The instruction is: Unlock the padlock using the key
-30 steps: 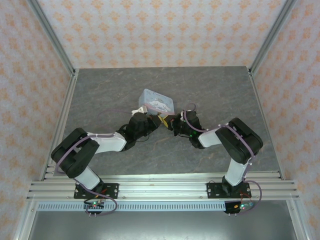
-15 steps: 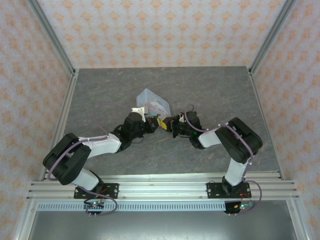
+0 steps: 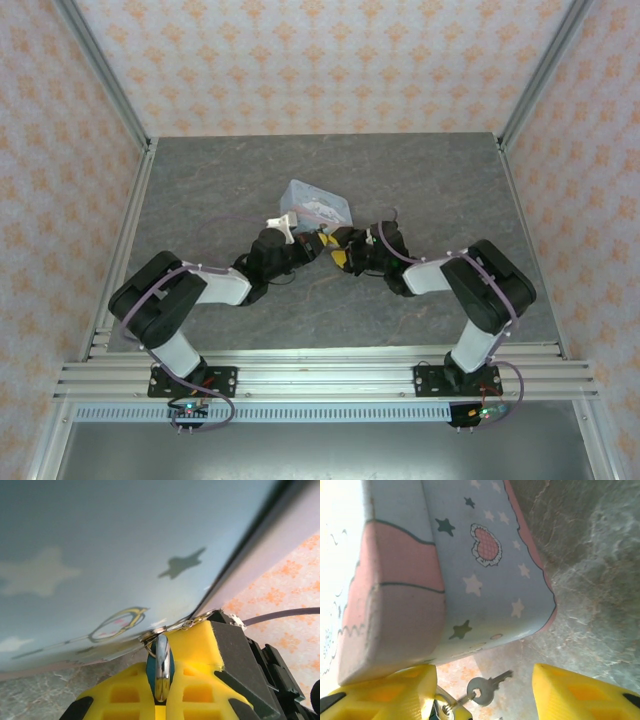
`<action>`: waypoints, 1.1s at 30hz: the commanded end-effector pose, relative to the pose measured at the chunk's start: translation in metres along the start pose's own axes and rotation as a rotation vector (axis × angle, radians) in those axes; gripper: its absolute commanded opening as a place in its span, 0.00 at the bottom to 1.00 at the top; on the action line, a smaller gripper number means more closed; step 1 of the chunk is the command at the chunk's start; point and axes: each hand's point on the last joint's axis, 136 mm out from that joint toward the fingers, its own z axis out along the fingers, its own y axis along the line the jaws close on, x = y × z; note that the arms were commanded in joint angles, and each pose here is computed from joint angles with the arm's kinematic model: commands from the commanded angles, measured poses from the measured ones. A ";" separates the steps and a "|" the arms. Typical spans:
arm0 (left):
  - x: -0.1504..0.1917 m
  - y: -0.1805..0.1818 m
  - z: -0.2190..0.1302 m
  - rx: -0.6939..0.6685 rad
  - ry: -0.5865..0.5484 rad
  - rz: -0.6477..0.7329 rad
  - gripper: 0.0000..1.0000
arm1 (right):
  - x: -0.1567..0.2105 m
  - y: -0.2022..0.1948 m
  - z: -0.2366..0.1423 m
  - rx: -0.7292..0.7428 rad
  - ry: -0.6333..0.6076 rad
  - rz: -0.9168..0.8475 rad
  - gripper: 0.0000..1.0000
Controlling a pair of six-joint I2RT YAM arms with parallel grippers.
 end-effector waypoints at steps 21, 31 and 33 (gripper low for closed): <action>0.115 0.055 0.005 -0.125 0.387 -0.152 0.26 | -0.013 0.045 -0.038 -0.028 -0.148 -0.314 0.57; 0.093 0.035 -0.014 -0.138 0.340 -0.104 0.64 | -0.026 0.044 -0.044 -0.003 -0.164 -0.331 0.57; 0.081 0.029 -0.022 -0.136 0.314 -0.099 0.66 | -0.025 0.043 -0.046 -0.004 -0.164 -0.337 0.57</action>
